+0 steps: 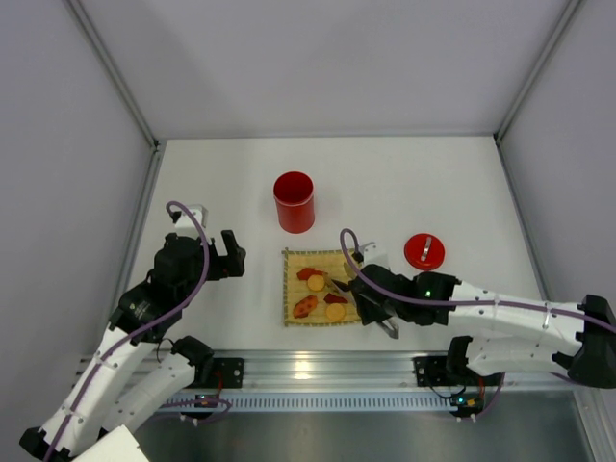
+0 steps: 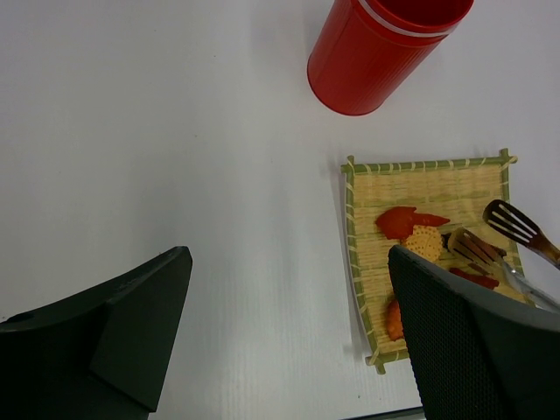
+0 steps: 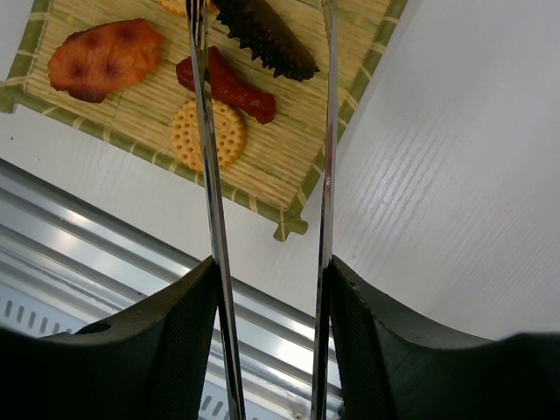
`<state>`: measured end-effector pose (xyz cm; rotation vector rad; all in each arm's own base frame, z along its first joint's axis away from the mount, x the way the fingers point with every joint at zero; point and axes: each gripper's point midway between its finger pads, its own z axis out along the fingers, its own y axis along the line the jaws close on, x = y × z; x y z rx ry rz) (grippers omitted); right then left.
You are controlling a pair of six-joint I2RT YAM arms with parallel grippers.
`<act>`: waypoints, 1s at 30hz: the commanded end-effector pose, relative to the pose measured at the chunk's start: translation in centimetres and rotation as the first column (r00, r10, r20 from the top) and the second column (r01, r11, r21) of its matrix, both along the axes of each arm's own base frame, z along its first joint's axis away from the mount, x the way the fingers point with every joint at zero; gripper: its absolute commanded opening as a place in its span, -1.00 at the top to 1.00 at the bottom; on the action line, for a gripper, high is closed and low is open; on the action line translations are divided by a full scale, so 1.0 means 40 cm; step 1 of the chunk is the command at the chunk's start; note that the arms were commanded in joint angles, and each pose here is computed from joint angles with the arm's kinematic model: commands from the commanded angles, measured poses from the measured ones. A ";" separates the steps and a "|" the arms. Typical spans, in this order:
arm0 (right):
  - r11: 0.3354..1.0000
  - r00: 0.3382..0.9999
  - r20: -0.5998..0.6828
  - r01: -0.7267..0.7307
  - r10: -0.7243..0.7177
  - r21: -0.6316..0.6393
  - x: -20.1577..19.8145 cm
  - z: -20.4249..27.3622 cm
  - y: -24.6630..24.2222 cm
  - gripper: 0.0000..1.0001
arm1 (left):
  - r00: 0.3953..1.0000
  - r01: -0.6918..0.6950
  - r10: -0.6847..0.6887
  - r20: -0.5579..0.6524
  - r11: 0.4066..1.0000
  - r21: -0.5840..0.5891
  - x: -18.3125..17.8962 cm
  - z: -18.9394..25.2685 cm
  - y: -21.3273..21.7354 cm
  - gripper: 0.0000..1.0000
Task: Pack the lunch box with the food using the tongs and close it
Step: Pick up the fake food from the plate.
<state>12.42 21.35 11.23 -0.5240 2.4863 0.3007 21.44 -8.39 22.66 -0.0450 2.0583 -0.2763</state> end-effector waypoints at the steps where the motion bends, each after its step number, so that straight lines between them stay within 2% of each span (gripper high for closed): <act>1: 1.000 1.000 -0.005 -0.013 0.013 0.003 -0.025 0.010 -0.005 0.00 | 0.999 -0.006 0.007 0.045 1.000 -0.018 0.014 0.021 -0.005 -0.98; 11: 1.000 1.000 -0.012 -0.018 0.018 -0.018 -0.040 -0.007 -0.007 0.01 | 0.999 -0.004 0.005 0.044 1.000 -0.017 0.013 0.020 -0.005 -0.98; 22: 0.999 1.000 -0.020 -0.006 0.005 -0.049 -0.041 -0.030 -0.017 0.13 | 0.999 -0.006 0.007 0.047 1.000 -0.018 0.012 0.023 -0.004 -0.98; 30: 1.000 1.000 -0.002 -0.002 0.002 -0.014 -0.033 0.015 -0.005 0.51 | 0.999 -0.008 0.009 0.048 1.000 -0.018 0.012 0.023 -0.005 -0.98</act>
